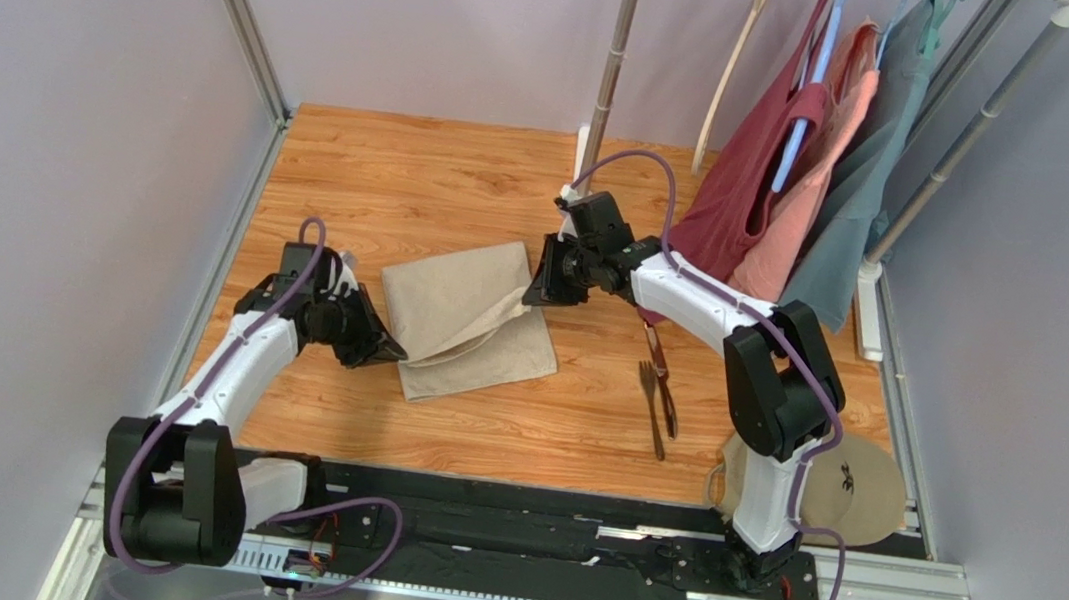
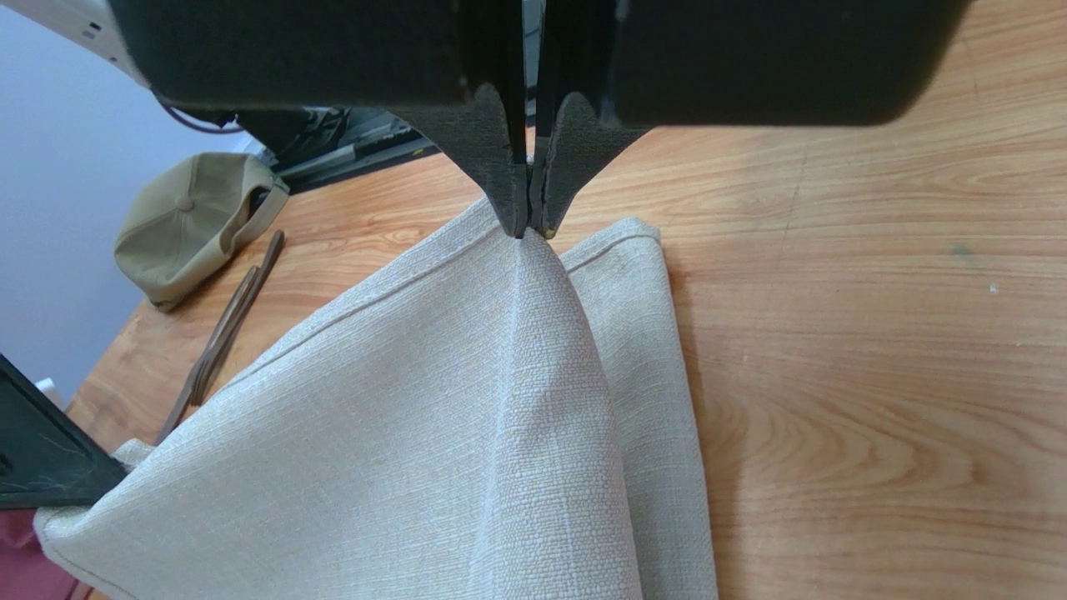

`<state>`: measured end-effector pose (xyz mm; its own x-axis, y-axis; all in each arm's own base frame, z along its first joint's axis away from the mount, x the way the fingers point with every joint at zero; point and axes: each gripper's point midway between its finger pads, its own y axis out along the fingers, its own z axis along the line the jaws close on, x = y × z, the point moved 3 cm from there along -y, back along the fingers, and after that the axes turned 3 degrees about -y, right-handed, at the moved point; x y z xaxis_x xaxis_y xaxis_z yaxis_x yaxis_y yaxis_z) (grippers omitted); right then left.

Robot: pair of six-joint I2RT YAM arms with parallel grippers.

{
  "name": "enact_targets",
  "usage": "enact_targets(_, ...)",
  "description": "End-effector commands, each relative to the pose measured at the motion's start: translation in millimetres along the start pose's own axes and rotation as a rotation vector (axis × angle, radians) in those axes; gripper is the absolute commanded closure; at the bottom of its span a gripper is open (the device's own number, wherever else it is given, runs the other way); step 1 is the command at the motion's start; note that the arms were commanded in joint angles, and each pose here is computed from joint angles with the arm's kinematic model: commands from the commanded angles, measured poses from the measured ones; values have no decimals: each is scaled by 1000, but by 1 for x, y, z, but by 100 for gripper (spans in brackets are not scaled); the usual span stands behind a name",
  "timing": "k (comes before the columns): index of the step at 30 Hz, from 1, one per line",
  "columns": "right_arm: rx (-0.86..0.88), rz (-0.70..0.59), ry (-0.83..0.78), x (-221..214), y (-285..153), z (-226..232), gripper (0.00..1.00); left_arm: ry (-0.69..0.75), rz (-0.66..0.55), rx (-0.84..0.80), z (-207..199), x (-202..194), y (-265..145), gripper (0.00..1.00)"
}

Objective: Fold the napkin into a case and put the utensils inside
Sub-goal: Fold the square-folded napkin at the center of the board.

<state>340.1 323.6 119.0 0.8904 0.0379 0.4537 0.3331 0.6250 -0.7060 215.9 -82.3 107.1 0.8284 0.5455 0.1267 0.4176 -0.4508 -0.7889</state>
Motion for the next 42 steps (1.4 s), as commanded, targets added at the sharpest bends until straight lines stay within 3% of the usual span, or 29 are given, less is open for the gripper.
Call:
enact_targets(1, 31, -25, -33, 5, -4, 7, 100, 7, -54, -14, -8, 8, 1, 100)
enact_targets(26, 16, 36, -19, -30, -24, 6, 100, -95, 100, 15, 11, -22, 16, 100)
enact_targets(32, -10, 71, -9, -42, -18, -3, 100, -112, 172, 58, 18, -31, 28, 100)
enact_targets(42, -53, 117, -30, -56, 4, -23, 100, -108, 183, 129, 28, -21, 43, 100)
